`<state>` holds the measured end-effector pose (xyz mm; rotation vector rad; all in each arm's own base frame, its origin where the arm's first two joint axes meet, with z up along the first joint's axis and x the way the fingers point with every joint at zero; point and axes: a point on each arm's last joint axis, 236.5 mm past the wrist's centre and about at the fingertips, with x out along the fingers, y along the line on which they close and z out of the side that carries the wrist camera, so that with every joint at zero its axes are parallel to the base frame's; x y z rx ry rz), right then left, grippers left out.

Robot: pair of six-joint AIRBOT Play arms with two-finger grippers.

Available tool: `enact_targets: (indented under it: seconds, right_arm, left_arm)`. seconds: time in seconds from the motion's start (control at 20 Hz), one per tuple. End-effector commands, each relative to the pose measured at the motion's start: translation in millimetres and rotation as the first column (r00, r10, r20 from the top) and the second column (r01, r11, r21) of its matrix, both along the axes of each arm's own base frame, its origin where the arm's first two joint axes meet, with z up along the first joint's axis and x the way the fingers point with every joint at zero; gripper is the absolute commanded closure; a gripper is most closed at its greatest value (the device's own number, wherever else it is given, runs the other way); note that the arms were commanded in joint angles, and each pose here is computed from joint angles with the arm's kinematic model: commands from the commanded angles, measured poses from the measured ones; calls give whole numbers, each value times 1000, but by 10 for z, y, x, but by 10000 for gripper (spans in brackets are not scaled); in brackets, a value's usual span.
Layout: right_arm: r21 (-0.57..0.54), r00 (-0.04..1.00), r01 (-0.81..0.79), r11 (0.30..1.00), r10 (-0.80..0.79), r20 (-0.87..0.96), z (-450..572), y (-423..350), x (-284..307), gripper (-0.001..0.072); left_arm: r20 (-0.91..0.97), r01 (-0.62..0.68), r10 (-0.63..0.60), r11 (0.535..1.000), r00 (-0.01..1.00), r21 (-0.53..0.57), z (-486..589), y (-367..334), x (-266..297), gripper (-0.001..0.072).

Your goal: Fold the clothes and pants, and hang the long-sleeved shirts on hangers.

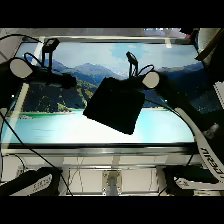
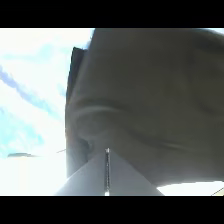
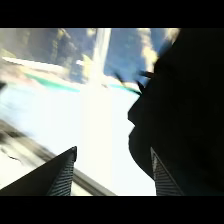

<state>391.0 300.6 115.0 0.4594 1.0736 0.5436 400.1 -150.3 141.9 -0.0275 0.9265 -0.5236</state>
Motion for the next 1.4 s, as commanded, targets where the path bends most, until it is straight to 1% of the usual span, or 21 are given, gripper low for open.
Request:
enact_targets:
  seconds: [0.0,0.05,0.1,0.15,0.2,0.25,0.3,0.35,0.4,0.45,0.5,0.75,0.9,1.0,1.05,1.15,1.2,1.25,1.35]
  right_arm:
    - [-374,995,73,925,-91,-30,-40,-1197,-219,200]
    - [-461,988,114,880,-150,-40,-67,-1561,-328,176]
    - [-501,976,156,851,-212,-57,-149,-1834,-435,85]
    - [-489,963,184,852,-257,-85,-287,-1959,-506,84]
    - [-436,948,197,878,-284,-144,-501,-1970,-569,86]
    - [-343,933,193,919,-280,-225,-711,-1874,-622,85]
    - [-201,921,190,961,-245,-302,-890,-1707,-638,81]
    - [-71,904,230,971,-240,-354,-1028,-1608,-582,40]
    - [12,881,288,958,-260,-394,-1153,-1582,-507,-8]
    - [60,865,323,945,-269,-423,-1283,-1576,-443,-8]
    - [77,863,319,944,-256,-436,-1403,-1554,-407,-8]
    - [50,834,301,952,-238,-497,-1978,-1522,-359,-8]
    - [142,855,286,948,-185,-484,-2033,-1368,-260,-4]
    - [168,862,278,946,-168,-479,-2069,-1292,-236,4]
    - [186,870,261,947,-148,-470,-2072,-1233,-235,26]
    - [220,890,227,949,-111,-441,-2053,-1114,-221,26]
    - [228,895,216,949,-99,-434,-2059,-1077,-223,39]
    - [227,892,215,950,-97,-442,-2094,-1060,-236,119]
    - [218,888,219,951,-102,-449,-2157,-1042,-239,377]
  left_arm:
    - [-4,1,-1,1000,1000,4,3,17,-21,703]
    - [-4,1,-1,1000,1000,3,2,16,-20,703]
    - [-4,1,-1,1000,1000,3,2,16,-19,703]
    - [-4,0,0,1000,1000,3,1,16,-18,703]
    - [-5,0,0,1000,1000,2,1,16,-19,703]
    - [-6,-2,2,1000,1000,1,1,16,-19,703]
    - [-6,-2,2,1000,1000,1,1,16,-19,703]
    - [-6,-2,2,1000,1000,1,1,14,-20,703]
    - [-6,-2,2,1000,1000,1,1,16,-19,703]
    - [-7,-2,2,1000,1000,1,0,14,-21,703]
    - [-6,-1,1,1000,1000,1,1,14,-20,703]
    - [-20,-9,9,1000,1000,-4,-10,13,-38,703]
    - [-36,-14,14,1000,999,-7,-24,13,-61,703]
    - [-42,-12,12,1000,999,-6,-29,12,-74,703]
    - [-51,-13,13,1000,999,-7,-40,13,-88,703]
    - [-59,-20,19,1000,998,-10,-43,13,-97,702]
    - [-59,-20,19,1000,998,-11,-43,12,-97,702]
    - [-59,-20,20,1000,998,-11,-43,13,-97,702]
    - [-60,-22,22,1000,998,-12,-43,13,-97,702]
